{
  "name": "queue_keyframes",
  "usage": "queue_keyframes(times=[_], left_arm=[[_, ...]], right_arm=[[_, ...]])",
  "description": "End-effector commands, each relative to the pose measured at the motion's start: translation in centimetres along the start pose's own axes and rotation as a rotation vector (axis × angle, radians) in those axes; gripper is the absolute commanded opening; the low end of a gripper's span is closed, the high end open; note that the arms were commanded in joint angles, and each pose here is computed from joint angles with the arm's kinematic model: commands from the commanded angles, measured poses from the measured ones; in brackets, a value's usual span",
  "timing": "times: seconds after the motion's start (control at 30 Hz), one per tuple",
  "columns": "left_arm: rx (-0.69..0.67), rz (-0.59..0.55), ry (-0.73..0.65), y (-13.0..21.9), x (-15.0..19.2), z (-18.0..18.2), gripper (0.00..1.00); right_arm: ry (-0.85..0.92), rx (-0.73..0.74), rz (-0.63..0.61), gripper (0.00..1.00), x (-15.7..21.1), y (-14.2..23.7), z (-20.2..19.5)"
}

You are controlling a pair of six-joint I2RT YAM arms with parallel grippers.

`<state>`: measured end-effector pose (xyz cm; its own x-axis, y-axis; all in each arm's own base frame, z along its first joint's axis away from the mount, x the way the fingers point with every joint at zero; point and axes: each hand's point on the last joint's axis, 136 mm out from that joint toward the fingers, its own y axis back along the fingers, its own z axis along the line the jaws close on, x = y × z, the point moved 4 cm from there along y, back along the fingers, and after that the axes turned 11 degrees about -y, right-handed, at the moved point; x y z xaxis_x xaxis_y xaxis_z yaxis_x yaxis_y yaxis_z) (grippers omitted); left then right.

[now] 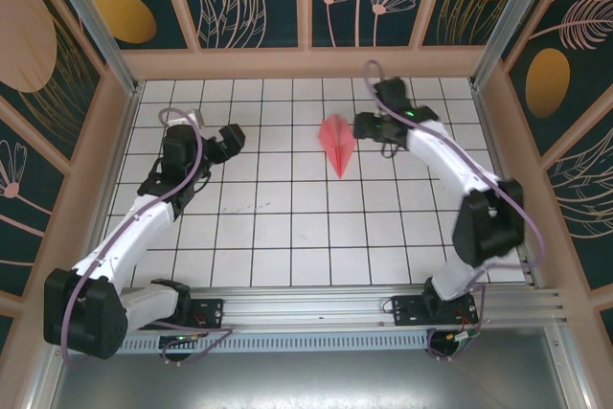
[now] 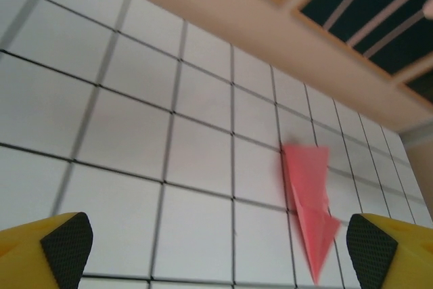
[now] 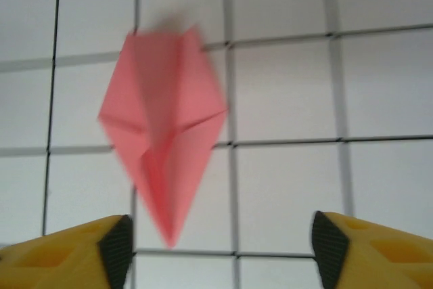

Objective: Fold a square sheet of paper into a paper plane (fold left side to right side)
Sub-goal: Reset both arms

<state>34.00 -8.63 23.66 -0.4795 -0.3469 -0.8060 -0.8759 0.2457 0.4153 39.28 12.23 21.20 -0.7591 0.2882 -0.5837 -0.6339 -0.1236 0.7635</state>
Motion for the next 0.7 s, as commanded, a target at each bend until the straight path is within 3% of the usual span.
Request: queue_keyframes(times=[0.0,0.13,0.33,0.47,0.67], left_arm=[[-0.105,-0.148,-0.019,0.7,-2.3,2.9,0.99],[-0.295,-0.273,-0.088,1.2,-2.9,7.0,0.98],[-0.564,-0.396,-0.231,2.8,-0.6,11.7,0.99],[-0.641,-0.413,-0.333,3.6,1.1,13.1,0.99],[-0.600,-0.422,-0.449,2.9,2.9,13.3,0.99]], right_arm=[[-0.029,0.037,-0.212,0.83,-1.6,-0.5,-4.5],[-0.089,0.168,-0.347,0.94,-0.9,-0.6,-11.0],[-0.158,0.165,-0.546,0.99,1.8,-0.5,-17.3],[-0.155,0.130,-0.622,0.99,3.0,-1.0,-17.9],[-0.047,0.068,-0.682,0.99,3.0,-2.3,-16.4]])
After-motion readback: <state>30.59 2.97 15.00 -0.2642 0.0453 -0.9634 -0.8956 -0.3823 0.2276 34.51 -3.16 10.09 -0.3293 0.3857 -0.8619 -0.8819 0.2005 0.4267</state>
